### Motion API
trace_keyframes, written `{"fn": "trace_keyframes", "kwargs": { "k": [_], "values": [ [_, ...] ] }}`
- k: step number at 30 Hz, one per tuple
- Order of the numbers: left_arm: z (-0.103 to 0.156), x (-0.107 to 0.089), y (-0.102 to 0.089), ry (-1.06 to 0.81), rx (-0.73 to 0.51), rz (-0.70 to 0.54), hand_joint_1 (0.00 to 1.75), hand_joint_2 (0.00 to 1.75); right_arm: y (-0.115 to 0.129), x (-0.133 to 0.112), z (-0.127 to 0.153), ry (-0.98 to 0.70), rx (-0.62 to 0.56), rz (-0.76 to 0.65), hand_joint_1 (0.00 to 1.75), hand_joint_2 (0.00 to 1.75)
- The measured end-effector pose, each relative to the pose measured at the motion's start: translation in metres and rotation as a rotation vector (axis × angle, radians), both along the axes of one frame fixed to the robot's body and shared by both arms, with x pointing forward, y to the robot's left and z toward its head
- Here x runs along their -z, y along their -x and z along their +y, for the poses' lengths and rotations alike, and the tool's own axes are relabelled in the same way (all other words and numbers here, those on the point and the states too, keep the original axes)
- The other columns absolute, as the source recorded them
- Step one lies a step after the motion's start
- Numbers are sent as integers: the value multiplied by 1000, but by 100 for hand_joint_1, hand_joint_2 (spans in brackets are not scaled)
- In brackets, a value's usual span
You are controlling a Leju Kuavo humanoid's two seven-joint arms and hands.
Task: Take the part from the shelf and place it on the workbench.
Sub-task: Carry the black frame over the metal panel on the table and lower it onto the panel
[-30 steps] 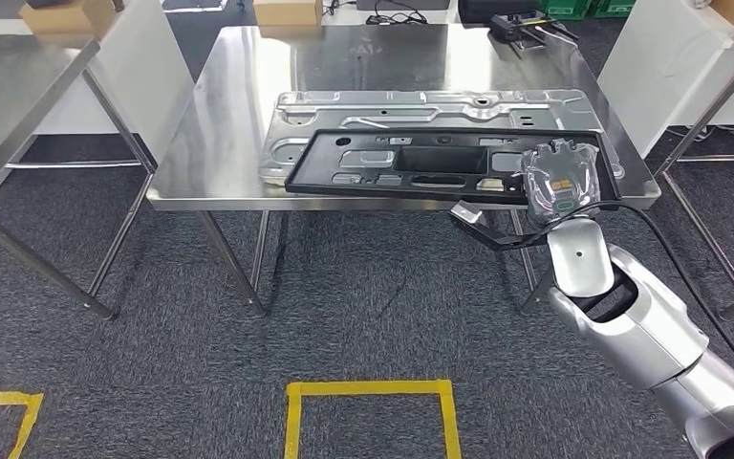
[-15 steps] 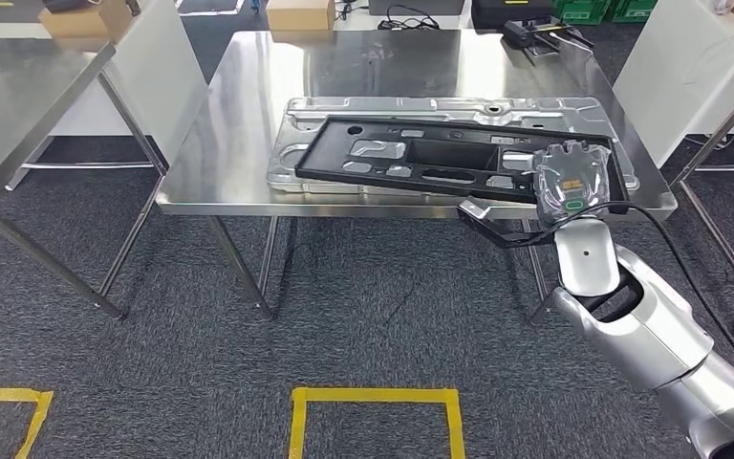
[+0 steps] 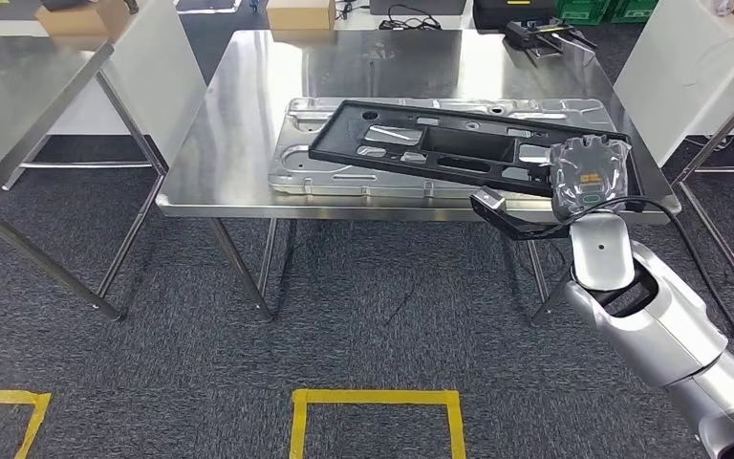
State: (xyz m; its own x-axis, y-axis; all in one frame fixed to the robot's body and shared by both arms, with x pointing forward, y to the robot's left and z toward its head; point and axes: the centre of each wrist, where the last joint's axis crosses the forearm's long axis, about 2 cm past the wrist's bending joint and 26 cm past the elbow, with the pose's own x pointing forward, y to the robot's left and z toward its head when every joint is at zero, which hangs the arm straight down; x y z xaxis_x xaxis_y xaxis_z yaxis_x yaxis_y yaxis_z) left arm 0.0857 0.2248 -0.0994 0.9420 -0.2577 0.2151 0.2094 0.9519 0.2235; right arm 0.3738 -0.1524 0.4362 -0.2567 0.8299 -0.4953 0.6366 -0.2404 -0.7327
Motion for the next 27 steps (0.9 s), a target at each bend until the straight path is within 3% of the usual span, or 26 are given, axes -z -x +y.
{"fn": "trace_keyframes", "kwargs": {
  "k": [27],
  "values": [
    [3, 0, -1, -8, 13, -6, 0, 175, -3, 1, -9, -16, 26, 11, 175, 175]
  ]
}}
